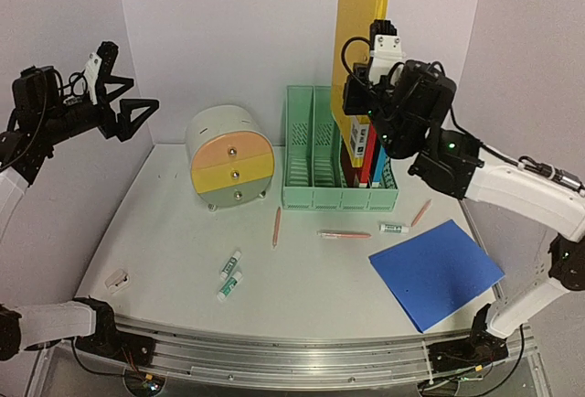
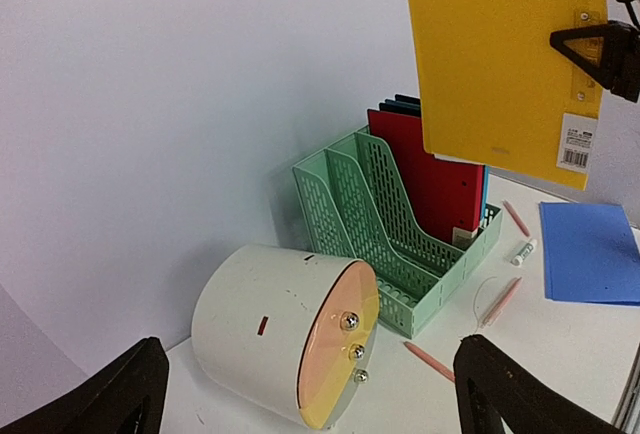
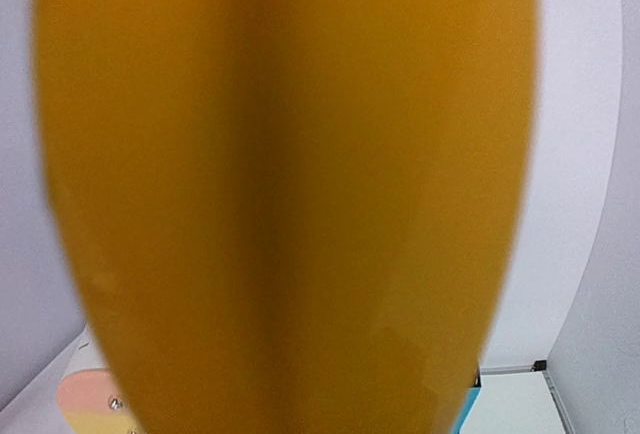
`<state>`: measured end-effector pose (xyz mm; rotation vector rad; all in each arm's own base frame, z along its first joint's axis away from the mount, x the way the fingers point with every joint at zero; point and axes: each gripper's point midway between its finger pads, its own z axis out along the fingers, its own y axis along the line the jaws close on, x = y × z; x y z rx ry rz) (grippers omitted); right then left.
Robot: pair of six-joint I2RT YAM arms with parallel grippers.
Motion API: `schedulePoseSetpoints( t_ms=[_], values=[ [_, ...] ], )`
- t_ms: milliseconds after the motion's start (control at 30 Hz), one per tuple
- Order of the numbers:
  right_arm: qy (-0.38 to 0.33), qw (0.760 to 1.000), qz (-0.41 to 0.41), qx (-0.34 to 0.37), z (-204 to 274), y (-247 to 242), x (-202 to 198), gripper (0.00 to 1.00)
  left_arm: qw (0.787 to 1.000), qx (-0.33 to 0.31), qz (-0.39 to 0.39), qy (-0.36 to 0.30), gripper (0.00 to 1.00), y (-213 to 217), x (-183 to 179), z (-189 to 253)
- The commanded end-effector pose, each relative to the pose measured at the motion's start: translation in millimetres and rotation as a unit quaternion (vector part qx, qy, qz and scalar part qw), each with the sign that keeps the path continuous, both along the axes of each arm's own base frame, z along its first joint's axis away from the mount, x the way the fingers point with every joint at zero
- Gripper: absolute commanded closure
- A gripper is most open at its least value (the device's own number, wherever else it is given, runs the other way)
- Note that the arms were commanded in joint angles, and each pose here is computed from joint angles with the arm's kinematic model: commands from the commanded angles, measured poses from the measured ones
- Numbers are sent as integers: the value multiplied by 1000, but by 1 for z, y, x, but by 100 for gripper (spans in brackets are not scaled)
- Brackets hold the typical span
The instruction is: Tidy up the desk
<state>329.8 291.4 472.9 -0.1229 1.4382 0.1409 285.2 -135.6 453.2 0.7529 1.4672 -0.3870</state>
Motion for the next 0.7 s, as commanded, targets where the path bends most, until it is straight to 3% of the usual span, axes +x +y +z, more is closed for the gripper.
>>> schedulePoseSetpoints(
  t_ms=[0, 133, 467, 667],
  values=[
    [-72, 988, -94, 101, 30, -21, 12, 100, 999, -14, 30, -14, 0, 9, 4, 3],
    [-95, 982, -104, 130, 19, -8, 40, 100, 999, -20, 29, 0, 0, 8, 6, -6],
    [-142, 977, -93, 125, -23, 12, 105, 100, 999, -12, 42, 4, 0, 11, 10, -22],
    [-166, 976, -75, 118, -56, 20, 124, 100, 999, -2, 49, 7, 0, 13, 16, -32]
  ],
)
